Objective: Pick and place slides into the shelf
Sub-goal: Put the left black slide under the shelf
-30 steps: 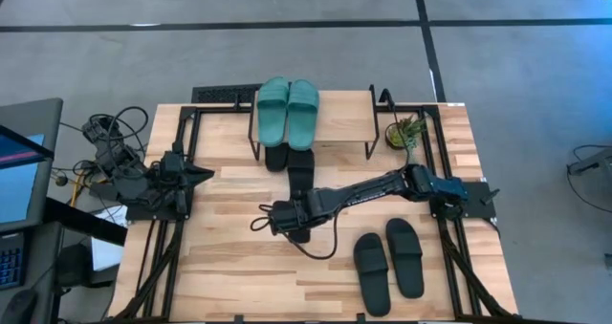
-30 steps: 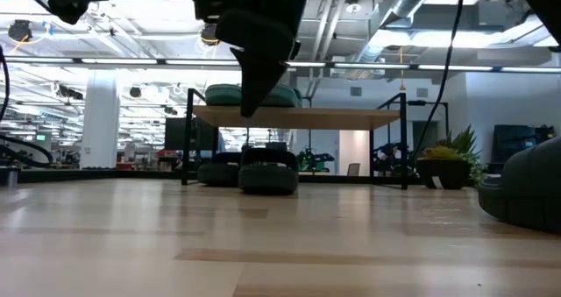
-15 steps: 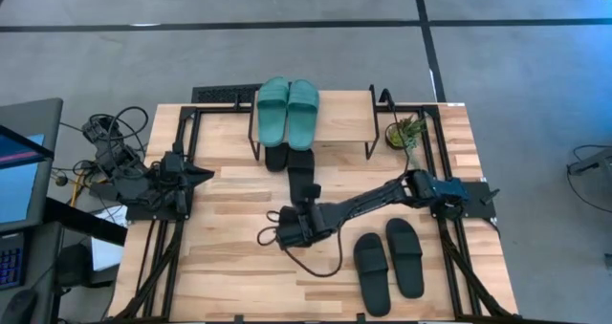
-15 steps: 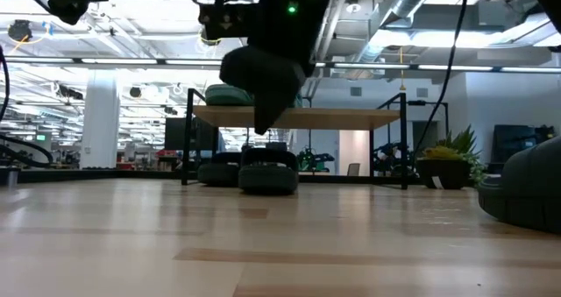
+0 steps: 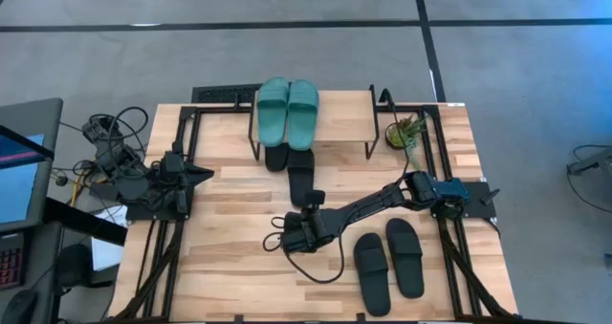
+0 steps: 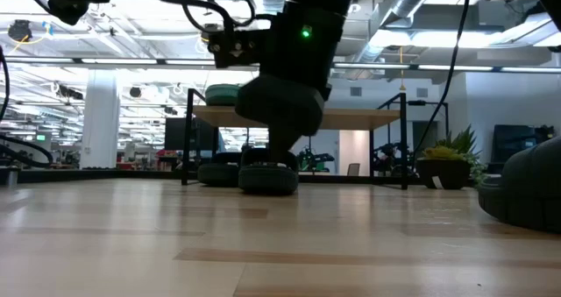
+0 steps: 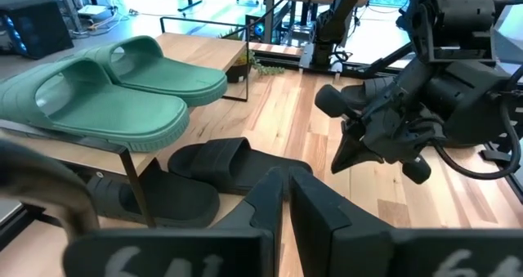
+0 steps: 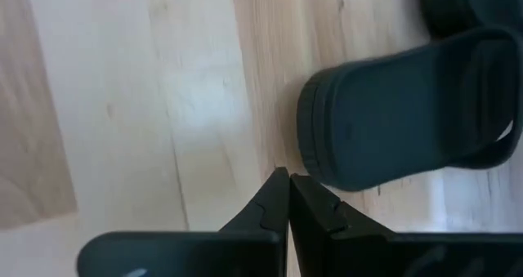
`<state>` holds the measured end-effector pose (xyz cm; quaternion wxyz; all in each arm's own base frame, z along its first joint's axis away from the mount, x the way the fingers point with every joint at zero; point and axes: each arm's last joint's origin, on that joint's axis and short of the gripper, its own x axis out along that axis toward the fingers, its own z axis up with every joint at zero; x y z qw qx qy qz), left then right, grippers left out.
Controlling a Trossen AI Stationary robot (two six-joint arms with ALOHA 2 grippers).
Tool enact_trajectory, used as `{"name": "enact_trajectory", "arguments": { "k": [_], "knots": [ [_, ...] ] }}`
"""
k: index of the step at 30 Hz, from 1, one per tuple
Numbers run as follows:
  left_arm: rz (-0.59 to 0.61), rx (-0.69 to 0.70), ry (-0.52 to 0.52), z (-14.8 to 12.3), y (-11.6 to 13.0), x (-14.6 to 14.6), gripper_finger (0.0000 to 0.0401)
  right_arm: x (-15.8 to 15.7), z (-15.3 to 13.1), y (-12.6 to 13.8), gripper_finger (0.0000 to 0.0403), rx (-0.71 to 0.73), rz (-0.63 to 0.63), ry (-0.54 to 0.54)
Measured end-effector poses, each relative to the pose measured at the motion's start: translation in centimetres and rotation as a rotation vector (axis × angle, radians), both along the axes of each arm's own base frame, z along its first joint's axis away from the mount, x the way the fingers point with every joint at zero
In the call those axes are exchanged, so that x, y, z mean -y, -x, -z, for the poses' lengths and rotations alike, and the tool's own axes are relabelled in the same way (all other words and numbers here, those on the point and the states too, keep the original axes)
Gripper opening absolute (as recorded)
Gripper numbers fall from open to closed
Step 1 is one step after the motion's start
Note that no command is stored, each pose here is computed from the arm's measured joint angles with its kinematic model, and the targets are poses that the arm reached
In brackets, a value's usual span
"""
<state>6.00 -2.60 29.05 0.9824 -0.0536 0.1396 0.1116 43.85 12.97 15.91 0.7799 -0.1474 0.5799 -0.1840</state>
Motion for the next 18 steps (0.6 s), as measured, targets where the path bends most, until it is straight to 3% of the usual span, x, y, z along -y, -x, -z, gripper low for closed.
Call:
{"name": "enact_trajectory", "arguments": {
  "k": [18],
  "knots": [
    [-0.021, 0.006, -0.007, 0.00, 0.02, -0.07, 0.0013, 0.75, -0.02, -0.61, 0.0000, -0.001, -0.060, 0.016]
  ]
}}
